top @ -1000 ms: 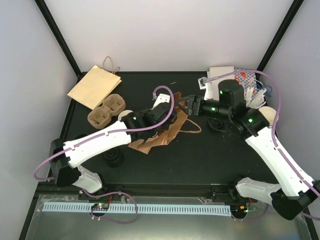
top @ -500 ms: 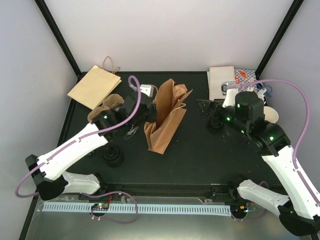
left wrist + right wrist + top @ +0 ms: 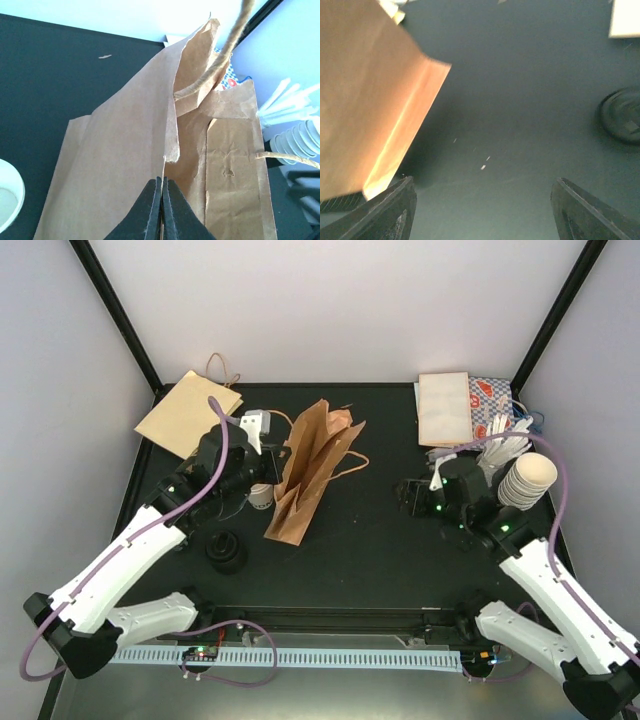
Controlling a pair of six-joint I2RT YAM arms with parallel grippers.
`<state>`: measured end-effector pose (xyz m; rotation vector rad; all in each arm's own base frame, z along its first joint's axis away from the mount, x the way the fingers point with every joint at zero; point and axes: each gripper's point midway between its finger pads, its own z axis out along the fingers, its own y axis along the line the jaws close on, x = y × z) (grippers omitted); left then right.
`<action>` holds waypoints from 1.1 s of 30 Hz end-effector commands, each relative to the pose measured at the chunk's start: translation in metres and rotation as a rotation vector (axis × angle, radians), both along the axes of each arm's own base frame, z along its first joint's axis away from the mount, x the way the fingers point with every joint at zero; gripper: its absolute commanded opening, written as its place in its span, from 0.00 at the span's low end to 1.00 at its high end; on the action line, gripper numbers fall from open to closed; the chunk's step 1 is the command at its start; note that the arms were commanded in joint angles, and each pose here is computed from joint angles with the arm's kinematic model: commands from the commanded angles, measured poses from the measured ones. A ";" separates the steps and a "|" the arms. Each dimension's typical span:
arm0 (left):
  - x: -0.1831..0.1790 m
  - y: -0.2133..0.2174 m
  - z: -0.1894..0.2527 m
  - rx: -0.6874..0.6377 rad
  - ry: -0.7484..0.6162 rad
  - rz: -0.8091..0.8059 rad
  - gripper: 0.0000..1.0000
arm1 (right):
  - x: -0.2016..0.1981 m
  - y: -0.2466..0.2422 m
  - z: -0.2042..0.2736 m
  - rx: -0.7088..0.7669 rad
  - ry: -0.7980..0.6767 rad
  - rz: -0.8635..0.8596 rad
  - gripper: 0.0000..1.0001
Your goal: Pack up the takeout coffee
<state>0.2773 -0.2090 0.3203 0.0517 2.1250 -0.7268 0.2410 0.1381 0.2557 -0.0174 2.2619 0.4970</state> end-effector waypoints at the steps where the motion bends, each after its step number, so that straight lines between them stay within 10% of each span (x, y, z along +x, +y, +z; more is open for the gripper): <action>1: -0.008 -0.009 0.026 -0.155 -0.038 -0.086 0.01 | -0.016 0.060 -0.021 0.262 0.078 0.236 0.73; 24: -0.029 -0.028 0.049 -0.383 -0.036 -0.218 0.02 | 0.001 0.130 -0.088 0.532 0.228 0.369 0.26; 33: -0.027 -0.026 0.048 -0.377 -0.040 -0.205 0.01 | -0.004 0.118 -0.105 0.485 0.270 0.315 0.31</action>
